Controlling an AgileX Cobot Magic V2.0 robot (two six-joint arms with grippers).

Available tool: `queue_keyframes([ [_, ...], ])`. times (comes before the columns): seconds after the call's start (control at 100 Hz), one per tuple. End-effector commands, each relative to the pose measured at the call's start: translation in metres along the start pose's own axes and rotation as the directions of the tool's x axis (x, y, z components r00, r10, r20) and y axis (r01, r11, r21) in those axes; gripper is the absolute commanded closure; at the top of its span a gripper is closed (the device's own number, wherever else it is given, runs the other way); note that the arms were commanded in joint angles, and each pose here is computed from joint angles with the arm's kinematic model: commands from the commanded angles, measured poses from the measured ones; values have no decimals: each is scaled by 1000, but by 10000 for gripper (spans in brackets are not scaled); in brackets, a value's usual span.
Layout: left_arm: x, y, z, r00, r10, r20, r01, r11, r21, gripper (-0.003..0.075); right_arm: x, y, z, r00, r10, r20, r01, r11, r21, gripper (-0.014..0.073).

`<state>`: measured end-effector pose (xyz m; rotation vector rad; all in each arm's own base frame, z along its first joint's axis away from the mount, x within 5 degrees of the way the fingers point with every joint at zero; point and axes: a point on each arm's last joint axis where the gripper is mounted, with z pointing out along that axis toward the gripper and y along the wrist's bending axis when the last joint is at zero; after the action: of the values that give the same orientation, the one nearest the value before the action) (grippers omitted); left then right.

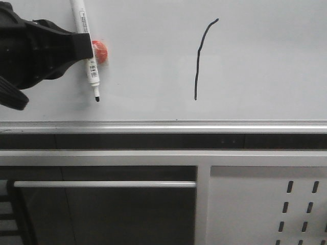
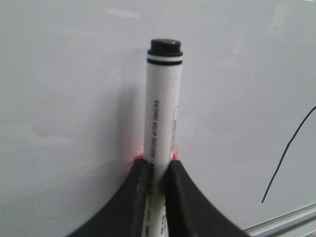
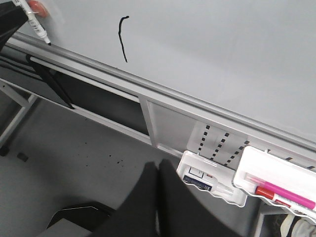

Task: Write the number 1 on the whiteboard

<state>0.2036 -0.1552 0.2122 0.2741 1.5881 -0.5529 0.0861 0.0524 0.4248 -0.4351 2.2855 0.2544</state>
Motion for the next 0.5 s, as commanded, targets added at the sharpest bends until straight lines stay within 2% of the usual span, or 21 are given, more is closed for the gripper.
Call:
queue_keyframes([
  [0.0,-19,-1,2,991,-17,130,17,1000,1,738,-2,-4,-6,1000,-4,17,3,1000,29,674],
  [0.49,-20,-1,2,990,-17,141,17,1000,1,738,-2,-4,-6,1000,-4,17,3,1000,29,674],
])
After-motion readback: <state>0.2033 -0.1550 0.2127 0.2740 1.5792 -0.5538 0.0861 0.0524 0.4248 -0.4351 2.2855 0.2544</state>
